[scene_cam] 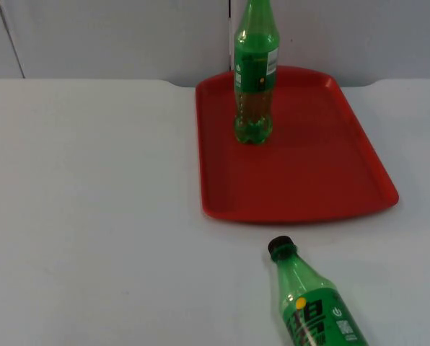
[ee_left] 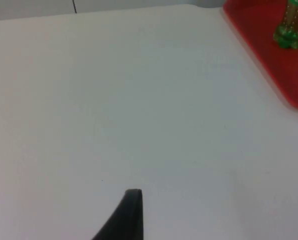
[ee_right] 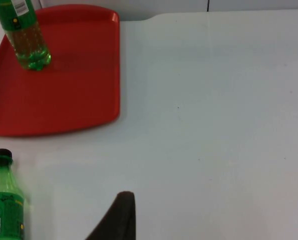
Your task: Place the bottle upright on the tray.
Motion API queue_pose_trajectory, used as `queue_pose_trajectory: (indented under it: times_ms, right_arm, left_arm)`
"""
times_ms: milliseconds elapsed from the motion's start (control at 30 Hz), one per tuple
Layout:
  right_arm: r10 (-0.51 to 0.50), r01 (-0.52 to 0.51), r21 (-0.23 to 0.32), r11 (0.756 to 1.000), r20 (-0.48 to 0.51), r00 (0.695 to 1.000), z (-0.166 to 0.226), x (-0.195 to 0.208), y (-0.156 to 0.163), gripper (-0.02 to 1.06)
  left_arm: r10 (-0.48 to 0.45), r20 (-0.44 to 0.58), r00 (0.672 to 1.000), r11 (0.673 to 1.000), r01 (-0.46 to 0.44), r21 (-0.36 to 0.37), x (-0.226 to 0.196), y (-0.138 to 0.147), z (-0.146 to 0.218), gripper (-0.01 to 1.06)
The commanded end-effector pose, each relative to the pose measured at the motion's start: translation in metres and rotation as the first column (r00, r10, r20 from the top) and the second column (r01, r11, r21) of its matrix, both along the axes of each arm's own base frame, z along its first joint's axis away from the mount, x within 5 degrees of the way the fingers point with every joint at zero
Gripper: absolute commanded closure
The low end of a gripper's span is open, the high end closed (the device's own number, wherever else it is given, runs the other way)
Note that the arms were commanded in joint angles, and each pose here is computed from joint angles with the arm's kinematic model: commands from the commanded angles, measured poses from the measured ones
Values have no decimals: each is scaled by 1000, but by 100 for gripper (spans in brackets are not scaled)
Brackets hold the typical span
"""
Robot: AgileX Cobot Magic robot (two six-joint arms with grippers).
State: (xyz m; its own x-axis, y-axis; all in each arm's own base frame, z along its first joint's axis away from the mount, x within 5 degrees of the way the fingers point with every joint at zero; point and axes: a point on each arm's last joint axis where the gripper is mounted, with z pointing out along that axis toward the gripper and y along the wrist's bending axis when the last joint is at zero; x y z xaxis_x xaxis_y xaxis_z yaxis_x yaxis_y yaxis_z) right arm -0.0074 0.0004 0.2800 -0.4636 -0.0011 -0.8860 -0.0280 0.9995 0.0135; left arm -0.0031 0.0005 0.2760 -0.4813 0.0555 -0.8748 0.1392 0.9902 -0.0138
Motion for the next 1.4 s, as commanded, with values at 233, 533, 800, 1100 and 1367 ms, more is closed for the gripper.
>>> queue_pose_trajectory:
  times_ms: [233, 533, 800, 1100, 1367]
  right_arm:
    - [-5, 5, 5, 1000, 9, 1000, 0, 0, 0, -1]
    - [-5, 5, 5, 1000, 9, 1000, 0, 0, 0, -1]
    - [-4, 4, 4, 1000, 11, 1000, 1, 0, 0, -1]
    - [7, -7, 19, 1000, 21, 1000, 15, 0, 2, -1]
    - [79, -66, 89, 994, -148, 986, 53, 43, 11, -1]
  left_arm:
    - [4, 2, 1000, 1000, -4, -3, 0, 0, -1, 3]
    - [4, 2, 1000, 1000, -4, -3, 0, 0, -1, 3]
    - [4, 2, 1000, 1000, -4, -3, 0, 0, -1, 3]
    - [4, 2, 1000, 1000, -4, -3, 0, 0, -1, 3]
    - [4, 2, 1000, 1000, -4, -3, 0, 0, -1, 3]
